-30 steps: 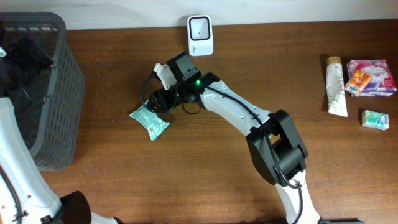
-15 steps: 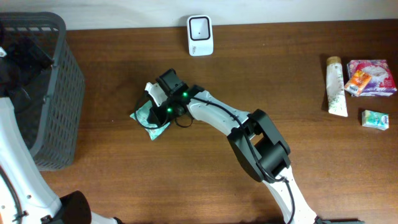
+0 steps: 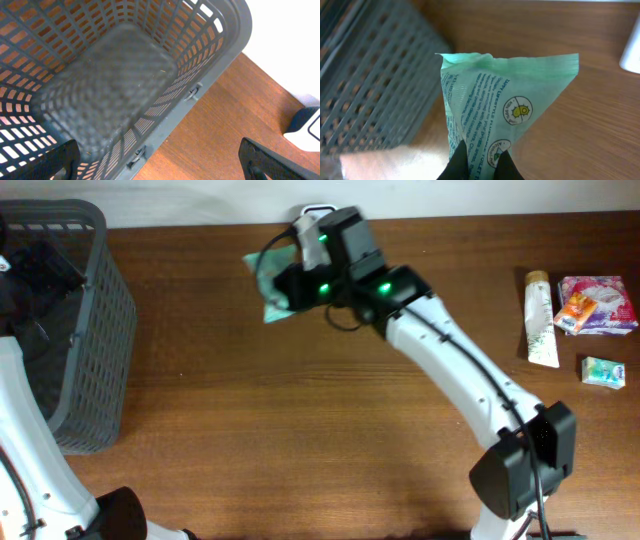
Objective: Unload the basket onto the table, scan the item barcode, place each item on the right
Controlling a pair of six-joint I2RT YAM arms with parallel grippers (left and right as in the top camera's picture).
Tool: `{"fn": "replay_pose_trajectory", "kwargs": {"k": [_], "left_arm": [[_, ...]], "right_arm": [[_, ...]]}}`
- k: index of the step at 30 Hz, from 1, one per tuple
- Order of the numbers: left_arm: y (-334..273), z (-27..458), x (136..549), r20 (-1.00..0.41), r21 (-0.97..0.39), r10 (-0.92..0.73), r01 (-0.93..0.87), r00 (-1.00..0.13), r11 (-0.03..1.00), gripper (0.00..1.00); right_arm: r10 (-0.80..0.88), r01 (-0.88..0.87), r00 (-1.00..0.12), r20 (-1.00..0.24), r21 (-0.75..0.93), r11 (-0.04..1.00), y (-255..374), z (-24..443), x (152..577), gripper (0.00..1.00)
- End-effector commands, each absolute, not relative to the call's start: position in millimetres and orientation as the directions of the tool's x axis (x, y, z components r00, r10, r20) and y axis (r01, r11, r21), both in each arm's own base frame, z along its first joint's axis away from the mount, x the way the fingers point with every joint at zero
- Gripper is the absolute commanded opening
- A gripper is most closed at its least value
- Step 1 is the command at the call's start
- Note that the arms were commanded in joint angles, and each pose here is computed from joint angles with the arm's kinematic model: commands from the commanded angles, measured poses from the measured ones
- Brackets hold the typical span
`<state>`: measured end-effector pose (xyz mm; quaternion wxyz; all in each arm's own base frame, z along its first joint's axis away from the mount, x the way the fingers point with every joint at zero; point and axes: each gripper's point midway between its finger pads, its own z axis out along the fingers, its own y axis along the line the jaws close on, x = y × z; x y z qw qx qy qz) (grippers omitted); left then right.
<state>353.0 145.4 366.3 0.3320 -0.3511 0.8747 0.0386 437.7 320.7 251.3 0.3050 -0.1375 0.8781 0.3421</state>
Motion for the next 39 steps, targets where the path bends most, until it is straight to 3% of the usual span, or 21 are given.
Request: {"fn": "replay_pose_trajectory", "kwargs": {"k": [1, 5, 7, 9, 13, 18, 20, 22, 25, 29, 33, 39], "left_arm": [[148.5, 369.1, 351.9, -0.619, -0.153, -0.576, -0.638, -0.534, 0.755, 0.99], [148.5, 369.1, 351.9, -0.619, -0.153, -0.576, -0.638, -0.534, 0.755, 0.99], [148.5, 369.1, 351.9, -0.619, -0.153, -0.576, -0.638, -0.534, 0.755, 0.99], [148.5, 369.1, 351.9, -0.619, -0.153, -0.576, -0.638, -0.534, 0.755, 0.99], [148.5, 369.1, 351.9, -0.619, -0.153, -0.576, -0.638, -0.534, 0.755, 0.99], [148.5, 369.1, 351.9, -0.619, -0.153, -0.576, -0.638, -0.534, 0.755, 0.99], [148.5, 369.1, 351.9, -0.619, -0.153, -0.577, -0.638, -0.533, 0.755, 0.99], [148.5, 369.1, 351.9, -0.619, -0.153, -0.576, -0.638, -0.534, 0.755, 0.99], [148.5, 369.1, 351.9, -0.619, -0.153, -0.576, -0.638, -0.534, 0.755, 0.99], [148.5, 369.1, 351.9, -0.619, -0.153, -0.576, -0.638, -0.534, 0.755, 0.99], [148.5, 369.1, 351.9, -0.619, -0.153, -0.576, -0.638, -0.534, 0.755, 0.99], [148.5, 369.1, 351.9, -0.619, -0.153, -0.577, -0.638, -0.533, 0.755, 0.99]], "right_arm": [[0.062, -0.307, -0.856, -0.514, 0.600, 0.739, 276.4, 238.4, 451.9, 0.04], [0.095, -0.251, -0.879, -0.468, 0.622, 0.742, 248.7, 233.0, 457.6, 0.04], [0.026, -0.347, -0.842, -0.538, 0.578, 0.739, 250.7, 236.6, 459.8, 0.04], [-0.132, -0.578, -0.722, -0.680, 0.487, 0.655, 266.5, 250.6, 455.9, 0.04], [-0.095, -0.677, -0.632, -0.769, 0.489, 0.549, 277.4, 282.8, 463.6, 0.04], [-0.105, -0.696, -0.608, -0.787, 0.464, 0.548, 277.5, 284.5, 465.1, 0.04], [-0.081, -0.611, -0.669, -0.739, 0.484, 0.627, 267.2, 270.6, 470.3, 0.04], [-0.030, -0.385, -0.774, -0.632, 0.433, 0.815, 236.5, 231.3, 476.8, 0.04], [0.000, -0.105, -0.866, -0.500, 0.183, 0.977, 184.1, 179.6, 458.2, 0.04], [-0.062, -0.031, -0.945, -0.321, -0.101, 0.994, 136.5, 129.6, 412.7, 0.04], [-0.086, -0.013, -0.969, -0.233, -0.298, 0.955, 95.3, 74.5, 385.1, 0.04], [-0.094, -0.033, -0.981, -0.167, -0.333, 0.942, 83.7, 41.1, 361.7, 0.05]]}}
